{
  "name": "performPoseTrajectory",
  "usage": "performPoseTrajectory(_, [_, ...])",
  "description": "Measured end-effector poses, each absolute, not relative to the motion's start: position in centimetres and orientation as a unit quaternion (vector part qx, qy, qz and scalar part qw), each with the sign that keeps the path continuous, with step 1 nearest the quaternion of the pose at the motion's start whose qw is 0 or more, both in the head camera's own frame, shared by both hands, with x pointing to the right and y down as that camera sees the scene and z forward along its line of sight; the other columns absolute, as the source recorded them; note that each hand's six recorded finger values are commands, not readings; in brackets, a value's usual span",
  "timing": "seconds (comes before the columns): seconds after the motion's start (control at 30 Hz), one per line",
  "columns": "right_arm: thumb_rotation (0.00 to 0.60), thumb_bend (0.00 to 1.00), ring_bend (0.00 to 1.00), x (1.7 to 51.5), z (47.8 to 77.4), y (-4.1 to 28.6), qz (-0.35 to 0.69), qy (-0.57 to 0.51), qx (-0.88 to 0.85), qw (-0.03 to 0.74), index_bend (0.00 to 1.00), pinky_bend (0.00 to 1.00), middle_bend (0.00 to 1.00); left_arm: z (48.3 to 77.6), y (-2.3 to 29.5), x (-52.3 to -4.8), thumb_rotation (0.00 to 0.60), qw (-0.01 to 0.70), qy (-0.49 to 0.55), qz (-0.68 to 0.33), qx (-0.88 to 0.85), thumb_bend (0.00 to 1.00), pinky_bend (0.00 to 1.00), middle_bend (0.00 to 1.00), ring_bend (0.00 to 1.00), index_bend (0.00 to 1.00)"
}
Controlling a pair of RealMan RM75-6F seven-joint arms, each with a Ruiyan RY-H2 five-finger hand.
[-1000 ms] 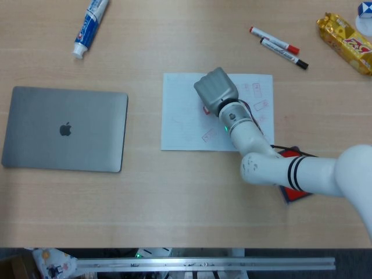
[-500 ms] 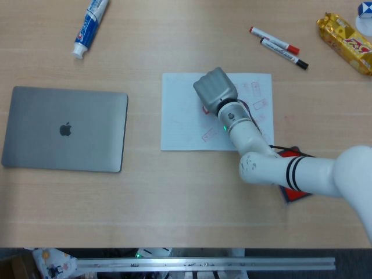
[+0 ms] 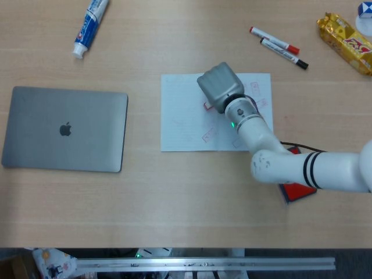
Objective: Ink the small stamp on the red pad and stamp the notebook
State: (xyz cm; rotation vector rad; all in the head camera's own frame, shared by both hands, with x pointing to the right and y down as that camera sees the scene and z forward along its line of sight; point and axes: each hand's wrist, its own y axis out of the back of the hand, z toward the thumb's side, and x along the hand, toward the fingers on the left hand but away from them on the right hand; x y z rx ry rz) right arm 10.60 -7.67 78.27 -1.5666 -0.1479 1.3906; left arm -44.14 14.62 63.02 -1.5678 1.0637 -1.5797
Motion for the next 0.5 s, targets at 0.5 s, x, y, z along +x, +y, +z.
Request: performPoseTrajectory(0.5, [0.6, 0.62, 0.53, 20.1, 72.3, -7.6, 0.586, -0.07, -0.658, 0.467, 0.9, 0.47, 0.7, 63.2, 14.5, -43.2, 0.6, 0.333, 0.399, -0.596, -0.613, 0.24, 0.23, 0.04, 0.25, 0.06])
